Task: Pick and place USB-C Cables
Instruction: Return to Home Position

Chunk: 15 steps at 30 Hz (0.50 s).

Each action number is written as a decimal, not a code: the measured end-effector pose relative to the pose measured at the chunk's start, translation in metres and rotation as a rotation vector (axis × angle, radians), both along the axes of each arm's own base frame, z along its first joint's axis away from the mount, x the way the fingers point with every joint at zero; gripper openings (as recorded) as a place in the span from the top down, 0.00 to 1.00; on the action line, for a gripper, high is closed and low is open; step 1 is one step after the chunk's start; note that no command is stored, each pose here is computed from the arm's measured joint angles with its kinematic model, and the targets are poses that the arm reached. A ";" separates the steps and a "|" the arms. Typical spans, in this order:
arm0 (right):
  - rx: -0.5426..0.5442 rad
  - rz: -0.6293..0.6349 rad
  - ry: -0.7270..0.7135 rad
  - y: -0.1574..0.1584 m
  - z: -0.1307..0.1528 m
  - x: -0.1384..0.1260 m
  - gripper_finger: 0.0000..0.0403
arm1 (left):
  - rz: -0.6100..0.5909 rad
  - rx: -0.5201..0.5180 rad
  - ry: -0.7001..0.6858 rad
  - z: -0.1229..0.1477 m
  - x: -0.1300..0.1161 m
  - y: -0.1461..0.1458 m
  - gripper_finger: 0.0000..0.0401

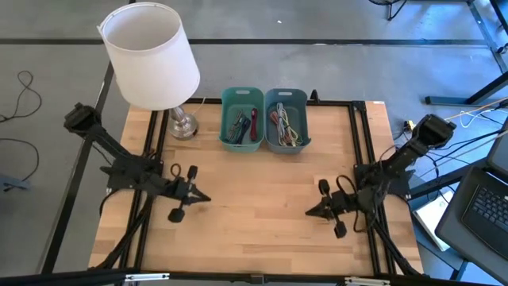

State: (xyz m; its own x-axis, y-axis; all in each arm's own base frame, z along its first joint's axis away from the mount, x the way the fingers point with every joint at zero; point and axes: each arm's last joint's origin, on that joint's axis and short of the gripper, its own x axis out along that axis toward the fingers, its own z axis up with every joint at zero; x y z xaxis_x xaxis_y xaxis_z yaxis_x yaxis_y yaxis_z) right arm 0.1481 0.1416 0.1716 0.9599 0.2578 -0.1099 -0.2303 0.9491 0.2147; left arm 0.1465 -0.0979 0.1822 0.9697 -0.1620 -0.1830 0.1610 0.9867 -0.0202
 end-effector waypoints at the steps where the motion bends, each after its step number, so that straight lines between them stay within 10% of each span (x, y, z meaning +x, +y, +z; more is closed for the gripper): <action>1: -0.013 0.007 -0.017 -0.005 -0.001 0.002 1.00 | 0.010 0.001 0.002 -0.003 0.002 0.005 1.00; 15: -0.111 0.078 -0.141 -0.088 -0.006 0.022 1.00 | 0.037 0.093 -0.074 -0.009 0.024 0.106 1.00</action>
State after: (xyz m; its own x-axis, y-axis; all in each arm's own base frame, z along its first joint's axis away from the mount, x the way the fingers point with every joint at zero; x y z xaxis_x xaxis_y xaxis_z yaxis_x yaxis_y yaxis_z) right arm 0.1702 0.0540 0.1658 0.9454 0.3258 -0.0079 -0.3245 0.9433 0.0703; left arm 0.1708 0.0083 0.1731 0.9862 -0.1111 -0.1231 0.1217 0.9892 0.0822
